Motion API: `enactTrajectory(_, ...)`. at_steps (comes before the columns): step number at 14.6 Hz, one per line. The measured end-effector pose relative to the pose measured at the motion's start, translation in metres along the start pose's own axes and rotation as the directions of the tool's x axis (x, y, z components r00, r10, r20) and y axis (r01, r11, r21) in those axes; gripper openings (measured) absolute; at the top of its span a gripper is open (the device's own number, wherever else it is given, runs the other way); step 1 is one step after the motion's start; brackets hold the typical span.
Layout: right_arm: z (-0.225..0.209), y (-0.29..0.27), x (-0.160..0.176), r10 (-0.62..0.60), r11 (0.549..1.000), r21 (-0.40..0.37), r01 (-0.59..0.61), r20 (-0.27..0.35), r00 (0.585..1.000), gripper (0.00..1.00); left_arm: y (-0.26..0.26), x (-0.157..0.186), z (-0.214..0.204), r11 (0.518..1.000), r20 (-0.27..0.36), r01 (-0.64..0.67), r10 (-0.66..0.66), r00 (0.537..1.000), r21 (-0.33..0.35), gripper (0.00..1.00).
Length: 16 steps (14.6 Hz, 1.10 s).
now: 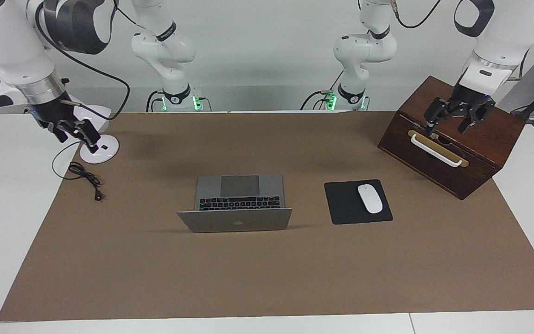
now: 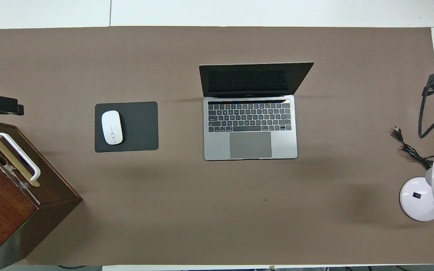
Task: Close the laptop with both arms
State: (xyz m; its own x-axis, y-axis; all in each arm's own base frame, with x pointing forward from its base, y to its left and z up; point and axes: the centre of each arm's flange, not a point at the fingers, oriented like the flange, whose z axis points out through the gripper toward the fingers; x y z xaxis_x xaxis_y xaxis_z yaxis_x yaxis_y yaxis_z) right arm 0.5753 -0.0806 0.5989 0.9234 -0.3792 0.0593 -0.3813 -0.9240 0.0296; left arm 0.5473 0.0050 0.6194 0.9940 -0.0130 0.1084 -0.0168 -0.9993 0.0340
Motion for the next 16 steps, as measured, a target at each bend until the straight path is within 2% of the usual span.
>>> enactTrajectory(16,0.0005,-0.0005,-0.0002,-0.001,1.0,0.0,0.001,0.001,1.0,1.0,-0.0039,0.0,-0.0003,1.0,-0.001,0.009,-0.009,1.0,0.002,1.0)
